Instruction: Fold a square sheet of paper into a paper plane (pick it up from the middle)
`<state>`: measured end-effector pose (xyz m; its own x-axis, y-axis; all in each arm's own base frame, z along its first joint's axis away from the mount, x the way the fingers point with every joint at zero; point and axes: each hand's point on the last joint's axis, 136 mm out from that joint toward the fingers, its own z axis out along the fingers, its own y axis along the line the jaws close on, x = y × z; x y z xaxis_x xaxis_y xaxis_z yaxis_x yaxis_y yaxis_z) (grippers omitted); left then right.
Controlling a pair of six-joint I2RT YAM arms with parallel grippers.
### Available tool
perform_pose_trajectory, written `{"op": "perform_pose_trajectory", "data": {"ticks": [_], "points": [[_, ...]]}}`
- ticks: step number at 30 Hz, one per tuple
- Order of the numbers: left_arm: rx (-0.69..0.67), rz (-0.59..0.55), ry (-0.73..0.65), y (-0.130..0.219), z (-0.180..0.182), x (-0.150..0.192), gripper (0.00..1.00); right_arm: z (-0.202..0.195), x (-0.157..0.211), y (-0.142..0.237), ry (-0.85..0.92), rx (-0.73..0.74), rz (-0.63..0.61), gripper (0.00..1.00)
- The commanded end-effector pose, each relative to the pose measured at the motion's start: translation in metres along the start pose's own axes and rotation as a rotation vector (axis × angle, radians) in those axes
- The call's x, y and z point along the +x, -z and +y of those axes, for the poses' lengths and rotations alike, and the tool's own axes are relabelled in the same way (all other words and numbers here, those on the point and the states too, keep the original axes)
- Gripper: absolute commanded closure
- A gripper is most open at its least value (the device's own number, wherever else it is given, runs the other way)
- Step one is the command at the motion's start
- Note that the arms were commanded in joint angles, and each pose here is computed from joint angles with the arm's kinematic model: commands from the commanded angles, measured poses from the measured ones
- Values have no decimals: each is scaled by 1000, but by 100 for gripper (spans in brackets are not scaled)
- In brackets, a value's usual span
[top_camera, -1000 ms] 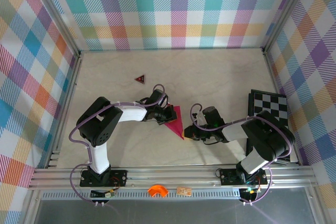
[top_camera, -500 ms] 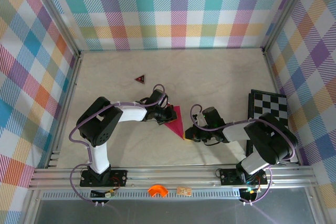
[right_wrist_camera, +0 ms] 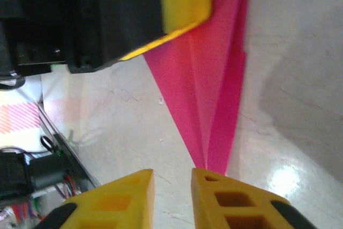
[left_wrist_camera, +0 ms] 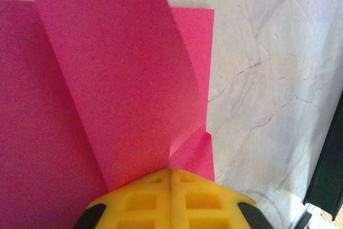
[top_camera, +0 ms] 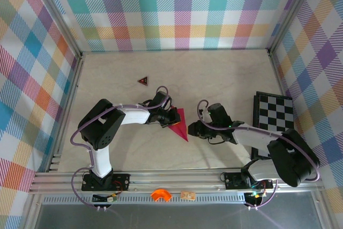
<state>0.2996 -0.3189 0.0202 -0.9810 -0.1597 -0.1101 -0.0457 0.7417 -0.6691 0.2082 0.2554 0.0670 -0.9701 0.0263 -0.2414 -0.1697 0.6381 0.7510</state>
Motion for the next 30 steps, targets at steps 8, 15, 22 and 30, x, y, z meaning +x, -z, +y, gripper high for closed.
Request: {"op": "perform_pose_trajectory", "data": {"ticks": [8, 15, 22, 30], "points": [[-135, 46, 40, -11, 42, 17, 100, 23, -11, -34, 28, -3, 119, 100], [-134, 49, 41, -12, 42, 17, 99, 12, -8, -54, 17, 89, 178, 100], [-134, 54, 39, -13, 42, 18, 100, -11, 10, -61, -22, 152, 231, 100], [-137, 56, 37, -13, 44, 19, 99, -34, 31, -61, -79, 167, 242, 100]]}}
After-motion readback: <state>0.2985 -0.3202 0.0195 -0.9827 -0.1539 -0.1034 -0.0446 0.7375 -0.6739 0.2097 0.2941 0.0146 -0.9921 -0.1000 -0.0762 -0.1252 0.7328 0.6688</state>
